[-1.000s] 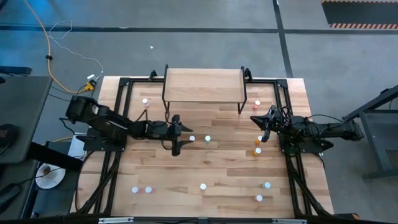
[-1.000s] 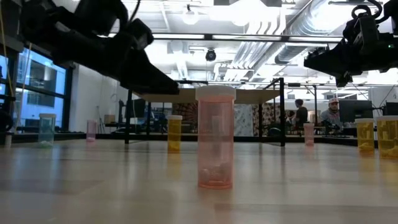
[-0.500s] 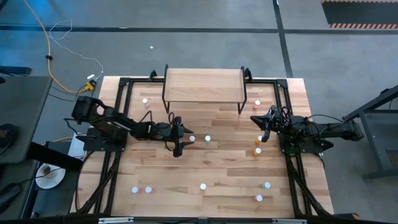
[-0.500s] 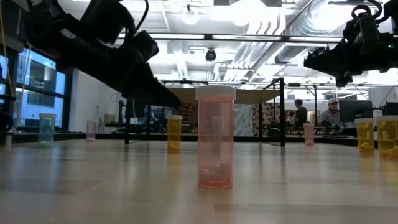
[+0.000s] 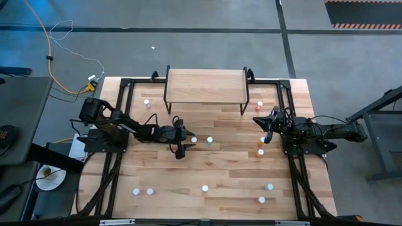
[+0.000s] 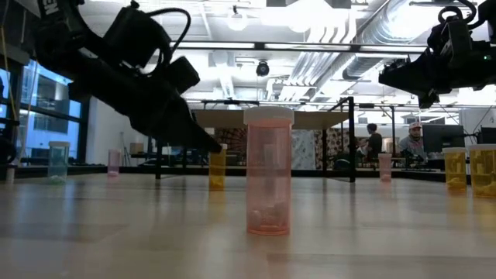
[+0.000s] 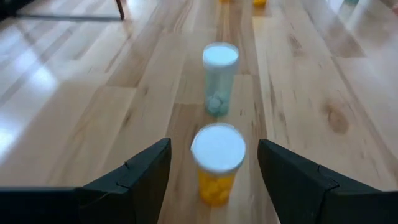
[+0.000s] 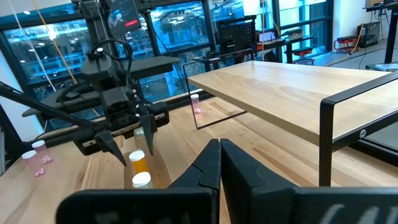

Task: Pick and place medicine bottles onto shelf by color
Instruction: Put the left orange pill bottle on the shelf

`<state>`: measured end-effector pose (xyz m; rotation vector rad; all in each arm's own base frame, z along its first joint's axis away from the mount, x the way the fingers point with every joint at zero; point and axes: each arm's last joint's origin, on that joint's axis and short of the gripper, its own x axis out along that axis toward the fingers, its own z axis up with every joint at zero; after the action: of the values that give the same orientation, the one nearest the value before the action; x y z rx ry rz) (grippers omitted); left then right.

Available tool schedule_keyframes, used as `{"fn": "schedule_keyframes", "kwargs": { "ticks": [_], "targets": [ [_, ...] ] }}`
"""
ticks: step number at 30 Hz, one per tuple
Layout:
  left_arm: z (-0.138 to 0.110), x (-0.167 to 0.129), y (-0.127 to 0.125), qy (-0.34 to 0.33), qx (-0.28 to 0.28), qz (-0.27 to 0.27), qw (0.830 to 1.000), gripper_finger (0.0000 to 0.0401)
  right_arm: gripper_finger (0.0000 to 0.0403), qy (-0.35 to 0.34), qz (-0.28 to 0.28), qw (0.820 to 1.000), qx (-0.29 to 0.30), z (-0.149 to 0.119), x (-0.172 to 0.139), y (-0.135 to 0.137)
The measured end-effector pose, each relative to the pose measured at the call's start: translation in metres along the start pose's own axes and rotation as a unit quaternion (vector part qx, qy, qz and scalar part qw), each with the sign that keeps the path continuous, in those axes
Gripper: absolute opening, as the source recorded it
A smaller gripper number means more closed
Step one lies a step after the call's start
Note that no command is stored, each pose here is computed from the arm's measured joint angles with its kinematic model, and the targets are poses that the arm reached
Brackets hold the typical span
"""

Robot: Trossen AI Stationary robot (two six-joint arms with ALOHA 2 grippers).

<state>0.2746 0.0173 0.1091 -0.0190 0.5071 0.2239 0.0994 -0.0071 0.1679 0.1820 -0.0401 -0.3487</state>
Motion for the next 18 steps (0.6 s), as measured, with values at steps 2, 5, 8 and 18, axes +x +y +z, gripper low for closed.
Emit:
{"fn": "schedule_keyframes", "kwargs": {
  "ticks": [2,5,8,18],
  "targets": [
    [-0.0014,0.0012,-0.0001,0.0,0.0,0.001,1.0,0.0232,0.0,0.0,0.0,1.0,0.0,0.0001,0.0,0.0],
    [-0.0012,0.0032,-0.0005,-0.011,-0.002,0.0,1.0,0.0232,0.0,0.0,0.0,1.0,0.0,0.0001,0.0,0.0],
    [-0.0001,0.0035,0.0002,-0.015,-0.002,0.015,1.0,0.0231,0.0,0.0,0.0,1.0,0.0,0.0,0.0,0.0],
    [-0.0005,0.0035,0.0009,-0.013,-0.001,0.024,1.0,0.0192,0.0,0.0,0.0,1.0,0.0,0.0,0.0,0.0]
  ]
}}
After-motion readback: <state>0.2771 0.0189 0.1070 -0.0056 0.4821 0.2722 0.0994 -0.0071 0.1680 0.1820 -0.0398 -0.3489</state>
